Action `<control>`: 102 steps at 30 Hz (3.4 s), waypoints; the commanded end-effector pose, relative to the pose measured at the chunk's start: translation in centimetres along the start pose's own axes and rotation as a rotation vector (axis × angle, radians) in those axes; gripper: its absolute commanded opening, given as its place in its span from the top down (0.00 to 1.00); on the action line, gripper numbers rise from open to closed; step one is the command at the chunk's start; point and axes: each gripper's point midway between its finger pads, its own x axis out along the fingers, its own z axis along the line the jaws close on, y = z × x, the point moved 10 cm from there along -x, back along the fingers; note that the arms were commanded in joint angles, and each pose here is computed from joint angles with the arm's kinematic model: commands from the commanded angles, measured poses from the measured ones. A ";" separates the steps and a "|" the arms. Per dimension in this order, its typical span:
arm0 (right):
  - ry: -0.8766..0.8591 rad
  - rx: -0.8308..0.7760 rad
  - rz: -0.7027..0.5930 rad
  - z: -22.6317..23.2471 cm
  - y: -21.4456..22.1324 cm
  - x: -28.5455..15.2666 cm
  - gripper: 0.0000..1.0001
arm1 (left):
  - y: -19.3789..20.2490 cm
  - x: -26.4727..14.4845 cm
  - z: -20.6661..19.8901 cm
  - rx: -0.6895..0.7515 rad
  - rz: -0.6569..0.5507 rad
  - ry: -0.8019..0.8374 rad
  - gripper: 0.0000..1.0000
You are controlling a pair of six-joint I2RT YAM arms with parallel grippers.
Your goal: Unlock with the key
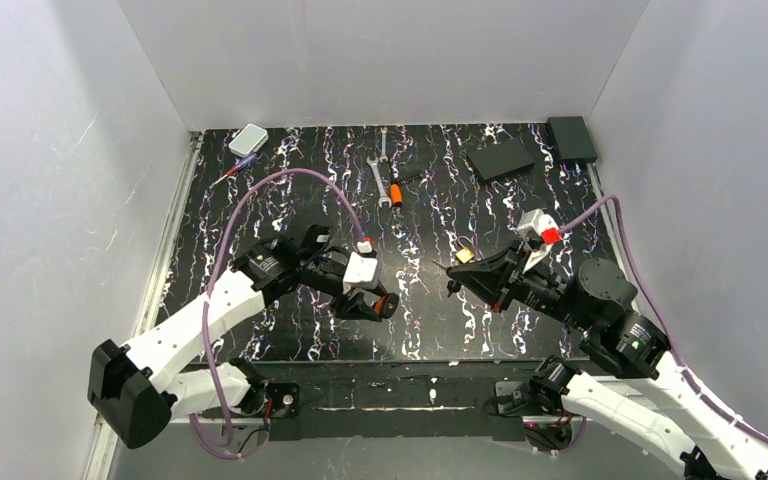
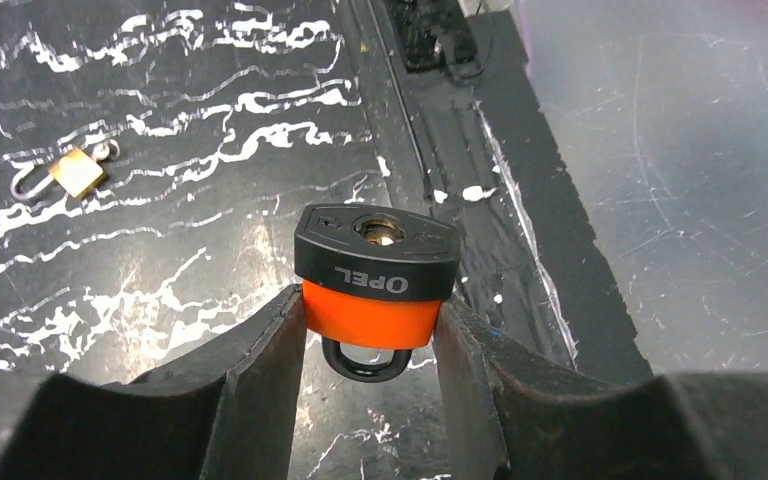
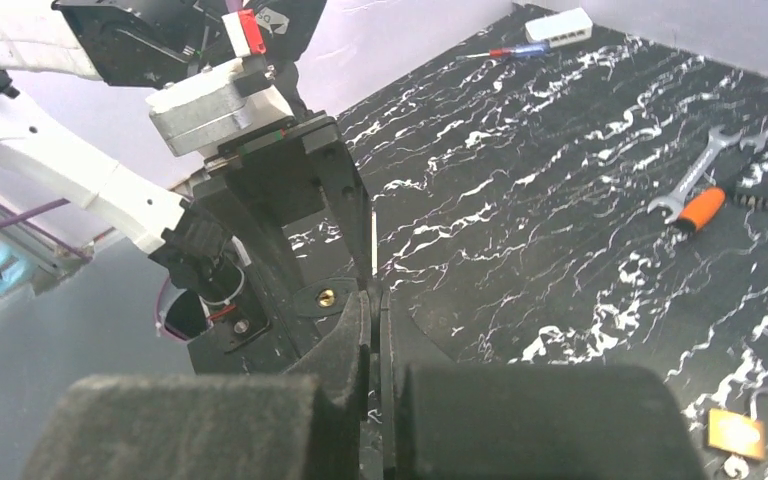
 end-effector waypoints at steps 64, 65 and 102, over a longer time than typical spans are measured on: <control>-0.563 -0.749 0.460 0.3 2.5 4.7 0.99 | 0.6 4.2 -0.2 -0.243 0.029 0.331 1.00; -0.567 -0.758 0.467 0.5 2.6 4.9 0.99 | 0.6 4.1 -0.2 -0.243 0.030 0.330 1.00; -0.563 -0.810 0.542 1.5 4.5 5.3 0.99 | 0.4 3.9 -0.2 -0.226 0.041 0.308 1.00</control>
